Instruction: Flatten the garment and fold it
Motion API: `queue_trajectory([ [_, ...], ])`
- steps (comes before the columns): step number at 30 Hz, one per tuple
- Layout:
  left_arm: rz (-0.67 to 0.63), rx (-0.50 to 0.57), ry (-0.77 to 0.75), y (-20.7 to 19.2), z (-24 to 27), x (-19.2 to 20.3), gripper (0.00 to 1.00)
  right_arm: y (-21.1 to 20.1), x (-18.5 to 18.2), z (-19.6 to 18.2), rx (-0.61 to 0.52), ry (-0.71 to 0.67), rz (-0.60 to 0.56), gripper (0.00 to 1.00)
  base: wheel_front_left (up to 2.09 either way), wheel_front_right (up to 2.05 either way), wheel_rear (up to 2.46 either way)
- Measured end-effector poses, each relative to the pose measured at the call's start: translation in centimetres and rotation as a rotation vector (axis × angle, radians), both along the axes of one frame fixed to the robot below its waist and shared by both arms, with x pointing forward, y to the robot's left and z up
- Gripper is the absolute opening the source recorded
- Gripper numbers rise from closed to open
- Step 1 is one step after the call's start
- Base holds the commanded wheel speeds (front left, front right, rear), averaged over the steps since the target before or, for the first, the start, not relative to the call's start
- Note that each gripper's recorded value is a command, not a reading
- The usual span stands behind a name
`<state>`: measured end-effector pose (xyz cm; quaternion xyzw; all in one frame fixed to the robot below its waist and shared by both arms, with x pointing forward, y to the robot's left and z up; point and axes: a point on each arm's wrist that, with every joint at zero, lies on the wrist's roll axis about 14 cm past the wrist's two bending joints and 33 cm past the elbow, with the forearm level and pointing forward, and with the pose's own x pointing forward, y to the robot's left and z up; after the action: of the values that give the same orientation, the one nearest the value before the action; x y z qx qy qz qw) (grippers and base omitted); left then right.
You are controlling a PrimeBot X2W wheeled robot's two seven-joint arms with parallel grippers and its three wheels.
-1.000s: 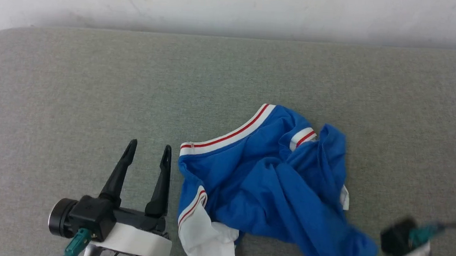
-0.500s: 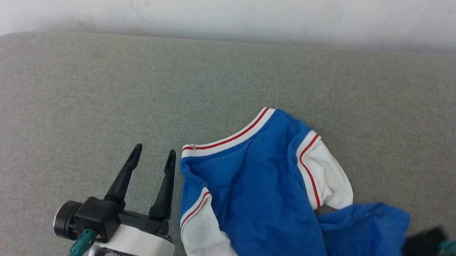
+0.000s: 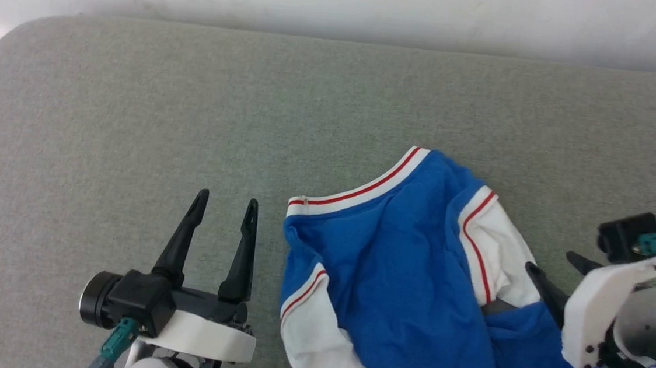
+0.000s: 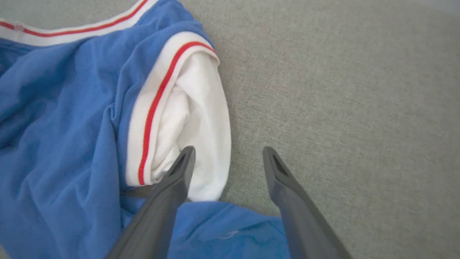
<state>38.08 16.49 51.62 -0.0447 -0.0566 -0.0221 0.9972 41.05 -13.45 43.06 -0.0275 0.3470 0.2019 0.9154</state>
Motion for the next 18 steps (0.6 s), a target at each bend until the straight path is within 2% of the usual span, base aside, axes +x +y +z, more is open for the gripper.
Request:
queue_trajectory([
  [6,0.035,0.008,0.014,1.1,-0.4,-0.1,1.0,1.9,0.9,-4.0,-0.046,0.08,0.061,1.0,0.0,0.0,0.0],
  [7,0.044,0.009,0.018,1.4,-0.5,-0.1,1.0,2.4,0.5,-4.9,-0.037,0.117,0.072,0.83,0.0,0.0,0.0],
  [8,0.055,0.008,0.023,1.7,-0.6,-0.2,1.0,2.7,0.4,-5.4,-0.035,0.14,0.077,0.0,0.0,0.0,0.0],
  [11,0.079,0.012,0.031,2.3,-0.8,-0.4,1.0,3.1,0.9,-5.7,-0.052,0.155,0.11,0.0,0.0,0.0,0.0],
  [14,0.088,0.013,0.035,2.5,-1.0,-0.3,1.0,2.5,1.7,-5.1,-0.043,0.122,0.084,0.0,0.0,0.0,0.0],
  [16,0.08,0.011,0.032,2.3,-0.9,-0.1,1.0,0.4,2.7,-4.4,-0.056,0.078,0.024,0.0,0.0,0.0,0.0],
  [18,0.063,0.006,0.027,1.7,-0.8,0.1,1.0,-3.5,4.0,-3.0,-0.114,0.011,-0.06,0.0,0.0,0.0,0.0],
])
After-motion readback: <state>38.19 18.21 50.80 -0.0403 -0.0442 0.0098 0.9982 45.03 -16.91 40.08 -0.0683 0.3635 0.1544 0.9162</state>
